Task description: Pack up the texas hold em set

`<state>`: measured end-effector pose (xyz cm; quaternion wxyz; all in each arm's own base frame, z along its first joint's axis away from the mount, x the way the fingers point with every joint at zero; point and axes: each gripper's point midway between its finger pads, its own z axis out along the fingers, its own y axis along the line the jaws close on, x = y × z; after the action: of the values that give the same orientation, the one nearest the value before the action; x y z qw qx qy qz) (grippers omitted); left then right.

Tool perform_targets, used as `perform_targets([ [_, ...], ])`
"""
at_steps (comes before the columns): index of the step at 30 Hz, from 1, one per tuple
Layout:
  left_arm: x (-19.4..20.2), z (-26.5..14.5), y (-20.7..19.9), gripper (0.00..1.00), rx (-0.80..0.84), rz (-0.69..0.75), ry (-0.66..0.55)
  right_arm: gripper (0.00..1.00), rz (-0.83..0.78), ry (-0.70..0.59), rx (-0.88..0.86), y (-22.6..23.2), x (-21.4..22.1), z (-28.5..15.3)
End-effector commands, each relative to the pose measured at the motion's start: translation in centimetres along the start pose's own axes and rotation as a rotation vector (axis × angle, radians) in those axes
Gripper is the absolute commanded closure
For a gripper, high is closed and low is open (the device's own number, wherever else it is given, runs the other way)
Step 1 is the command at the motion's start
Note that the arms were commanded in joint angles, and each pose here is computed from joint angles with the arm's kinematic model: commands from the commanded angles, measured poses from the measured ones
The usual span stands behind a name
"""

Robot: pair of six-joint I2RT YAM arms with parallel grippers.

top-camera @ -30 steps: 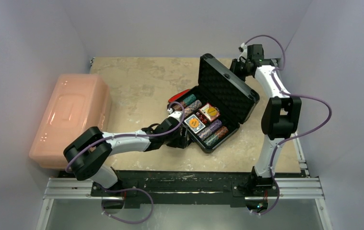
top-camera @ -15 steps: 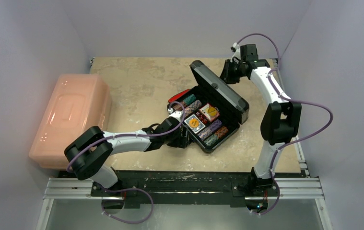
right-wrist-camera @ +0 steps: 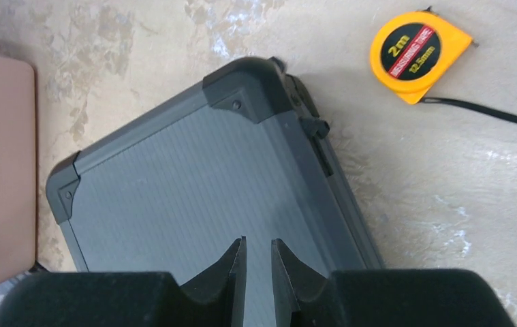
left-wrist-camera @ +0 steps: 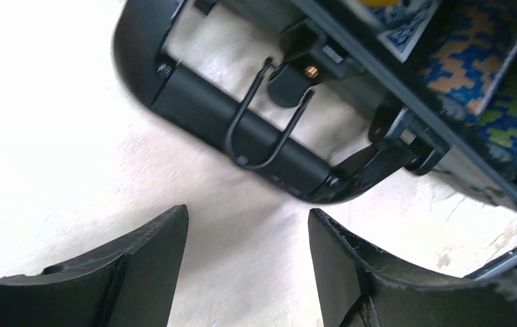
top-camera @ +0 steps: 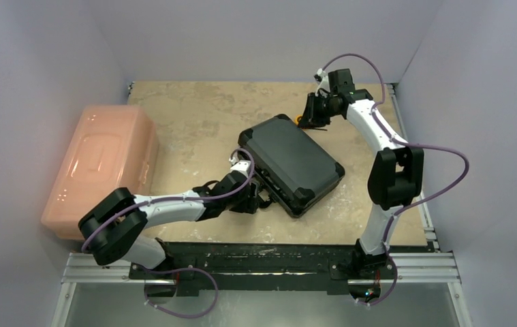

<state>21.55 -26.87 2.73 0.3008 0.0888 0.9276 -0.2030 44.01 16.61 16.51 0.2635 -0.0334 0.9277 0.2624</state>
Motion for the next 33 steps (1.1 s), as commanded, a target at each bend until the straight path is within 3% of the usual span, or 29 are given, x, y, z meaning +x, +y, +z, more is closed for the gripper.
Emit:
perform_targets([
  [1,1.4,-1.2,2.8,0.35,-0.088,-0.008,0.008,0.77,-0.062,-0.018,-0.070,2.8,0.2,-0.9],
  [7,2.5,-2.4,4.3,0.36,-0.126,-0.021,0.011,0.74,-0.085,-0.012,-0.100,4.3,0.8,-0.9],
  [13,2.2,-3.8,5.1,0.35,-0.150,-0.020,-0.017,0.49,-0.115,-0.039,-0.123,5.9,1.3,-1.9],
  [16,1.7,-4.5,5.1,0.35,-0.148,-0.015,-0.038,0.43,-0.125,-0.044,-0.130,6.4,1.8,-2.2],
  [19,1.4,-5.2,5.1,0.30,-0.128,-0.009,-0.068,0.41,-0.138,-0.058,-0.141,7.1,2.4,-2.6],
  [25,0.7,-6.5,5.6,0.04,-0.123,0.002,-0.127,0.40,-0.168,-0.092,-0.174,8.6,3.3,-3.6],
  [33,1.0,-7.7,6.6,0.00,-0.144,-0.025,-0.148,0.40,-0.211,-0.112,-0.213,10.7,5.2,-4.8],
])
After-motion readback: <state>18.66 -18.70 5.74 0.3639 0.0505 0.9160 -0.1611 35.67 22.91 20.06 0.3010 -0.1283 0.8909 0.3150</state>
